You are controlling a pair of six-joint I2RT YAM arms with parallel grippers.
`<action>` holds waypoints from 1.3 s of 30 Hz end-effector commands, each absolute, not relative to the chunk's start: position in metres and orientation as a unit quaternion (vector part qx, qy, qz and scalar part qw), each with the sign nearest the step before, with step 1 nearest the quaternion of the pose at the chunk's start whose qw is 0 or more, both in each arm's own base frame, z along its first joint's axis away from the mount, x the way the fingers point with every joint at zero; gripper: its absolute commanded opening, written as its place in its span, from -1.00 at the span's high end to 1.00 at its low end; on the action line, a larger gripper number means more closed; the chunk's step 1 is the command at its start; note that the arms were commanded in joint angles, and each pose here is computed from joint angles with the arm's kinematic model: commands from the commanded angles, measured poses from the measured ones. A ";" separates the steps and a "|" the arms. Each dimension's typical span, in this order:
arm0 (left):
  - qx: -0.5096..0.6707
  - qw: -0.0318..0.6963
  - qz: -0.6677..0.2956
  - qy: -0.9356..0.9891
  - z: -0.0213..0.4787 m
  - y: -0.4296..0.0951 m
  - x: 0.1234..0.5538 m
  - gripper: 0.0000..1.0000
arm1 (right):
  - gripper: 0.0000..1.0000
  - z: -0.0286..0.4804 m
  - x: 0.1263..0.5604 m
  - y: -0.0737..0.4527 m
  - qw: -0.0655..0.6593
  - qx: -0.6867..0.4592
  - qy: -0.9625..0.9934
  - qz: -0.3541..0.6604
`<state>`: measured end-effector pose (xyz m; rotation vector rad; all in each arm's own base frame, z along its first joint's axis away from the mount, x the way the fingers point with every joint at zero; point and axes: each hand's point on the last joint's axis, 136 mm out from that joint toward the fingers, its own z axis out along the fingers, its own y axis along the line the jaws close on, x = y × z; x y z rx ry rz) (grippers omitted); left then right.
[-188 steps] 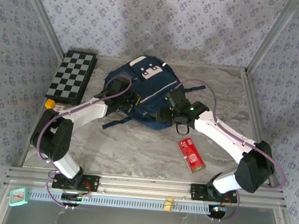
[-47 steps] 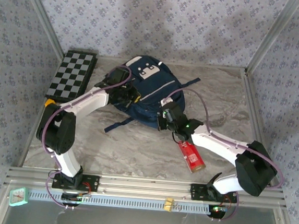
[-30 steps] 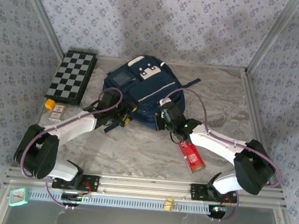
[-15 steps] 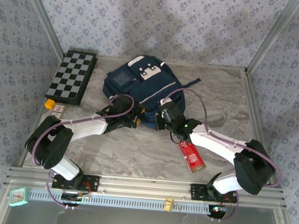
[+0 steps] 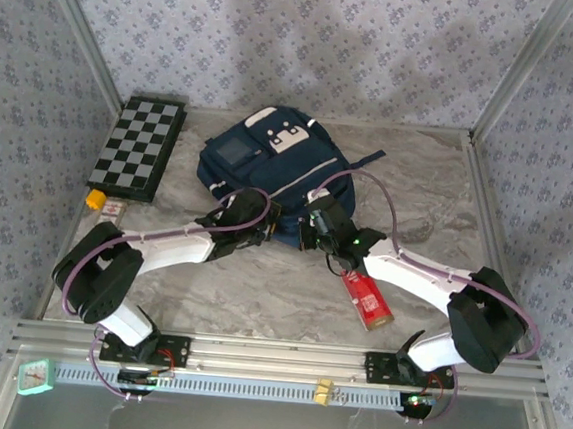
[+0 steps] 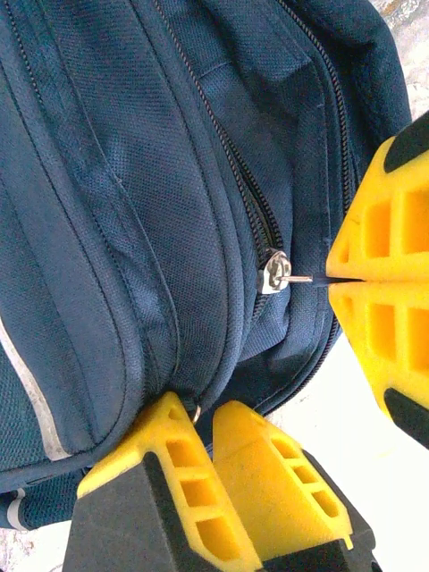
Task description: Pack the student bag
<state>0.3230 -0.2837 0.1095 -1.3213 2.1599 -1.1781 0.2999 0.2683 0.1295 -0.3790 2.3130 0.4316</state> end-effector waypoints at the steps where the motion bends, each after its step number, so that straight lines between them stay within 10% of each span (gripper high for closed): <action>1: -0.482 0.198 -0.458 0.720 0.141 -0.298 0.340 0.25 | 1.00 0.126 0.298 0.274 0.368 -0.149 0.901 0.178; 11: -0.488 0.231 -0.438 0.719 0.144 -0.299 0.353 0.99 | 1.00 0.127 0.303 0.268 0.372 -0.138 0.903 0.166; 39: -0.408 0.176 -0.348 0.826 0.138 -0.220 0.329 1.00 | 0.83 0.093 0.305 0.304 0.291 -0.280 0.897 0.182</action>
